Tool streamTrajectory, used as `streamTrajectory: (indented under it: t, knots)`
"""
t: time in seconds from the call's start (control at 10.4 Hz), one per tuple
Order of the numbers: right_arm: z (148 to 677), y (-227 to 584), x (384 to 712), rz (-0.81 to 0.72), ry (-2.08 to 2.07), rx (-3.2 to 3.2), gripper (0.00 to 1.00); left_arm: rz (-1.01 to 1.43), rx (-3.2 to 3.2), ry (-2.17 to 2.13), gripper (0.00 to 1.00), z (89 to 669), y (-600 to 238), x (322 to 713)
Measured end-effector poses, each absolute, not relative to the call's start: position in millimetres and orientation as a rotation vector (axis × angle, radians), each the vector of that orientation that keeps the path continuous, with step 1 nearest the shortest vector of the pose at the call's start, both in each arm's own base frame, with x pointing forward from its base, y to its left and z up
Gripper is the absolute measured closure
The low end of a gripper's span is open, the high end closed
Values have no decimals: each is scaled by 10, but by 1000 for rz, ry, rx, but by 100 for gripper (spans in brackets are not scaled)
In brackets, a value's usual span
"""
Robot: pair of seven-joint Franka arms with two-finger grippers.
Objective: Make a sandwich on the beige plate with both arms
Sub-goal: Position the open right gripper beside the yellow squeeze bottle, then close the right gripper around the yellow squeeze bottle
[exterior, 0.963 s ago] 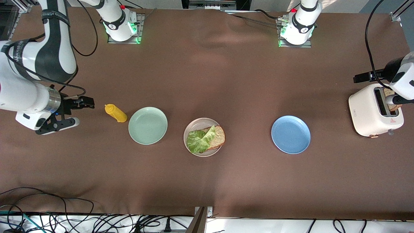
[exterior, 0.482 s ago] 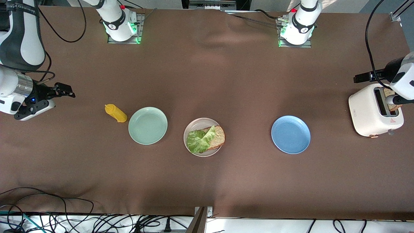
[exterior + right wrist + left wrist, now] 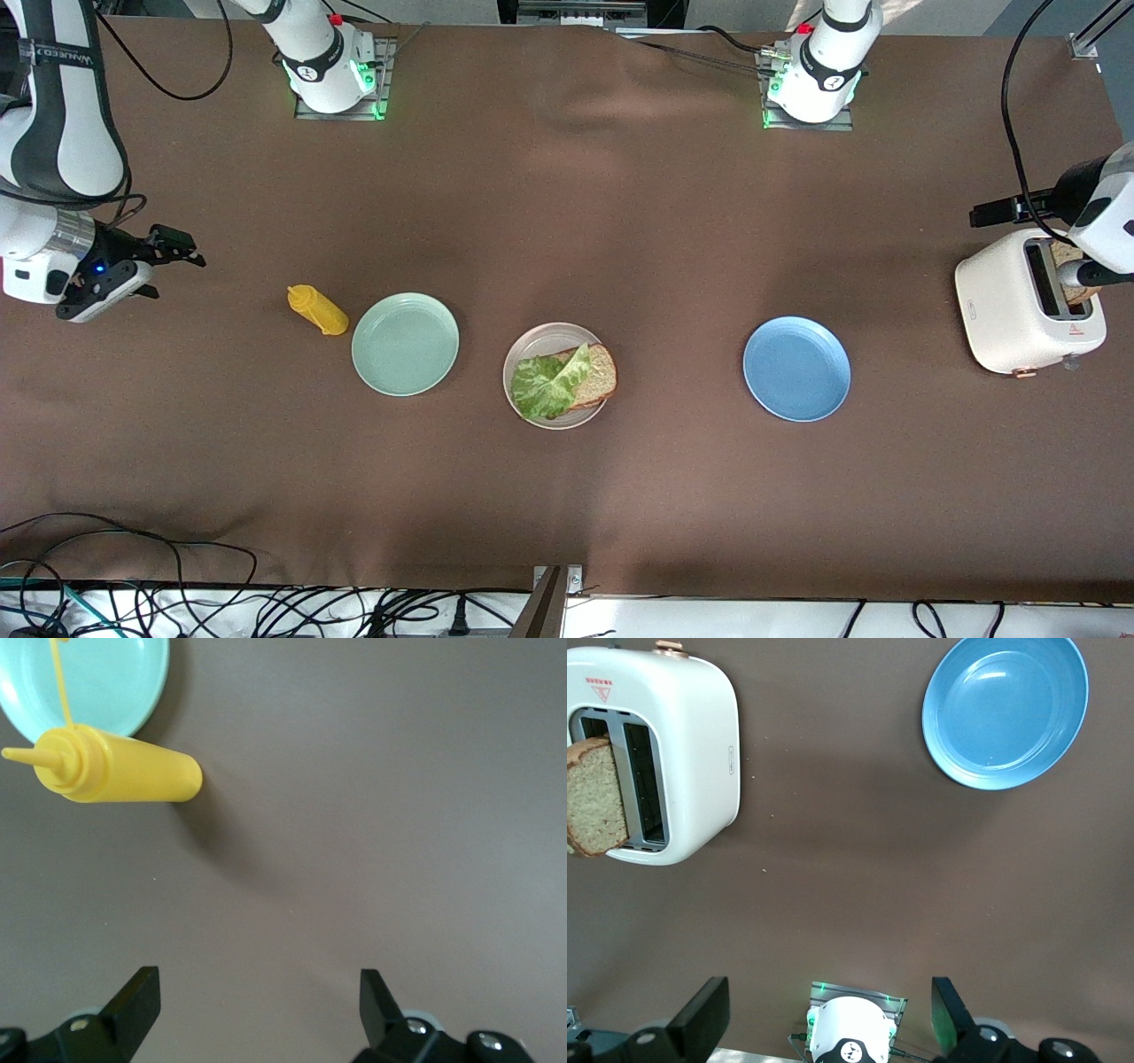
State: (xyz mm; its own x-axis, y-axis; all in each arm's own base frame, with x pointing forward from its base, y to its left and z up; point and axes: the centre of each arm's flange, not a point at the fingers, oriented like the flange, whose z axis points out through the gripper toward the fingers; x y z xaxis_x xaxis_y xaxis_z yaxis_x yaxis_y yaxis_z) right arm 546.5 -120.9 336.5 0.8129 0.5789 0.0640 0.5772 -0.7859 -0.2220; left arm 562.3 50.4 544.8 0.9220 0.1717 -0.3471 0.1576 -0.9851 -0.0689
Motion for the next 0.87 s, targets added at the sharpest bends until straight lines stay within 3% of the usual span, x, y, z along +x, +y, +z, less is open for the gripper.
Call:
streamTrajectory:
  t: [0.39,0.87]
  knots:
    - [2534,-1232,5454,-280,-1050,-2438,0,555,-3041,-261,0,5448,504,5623]
    - [1987,-925,5373,-524,-1135,-2103,0,555,-3041,-260,0,5448,504,5623]
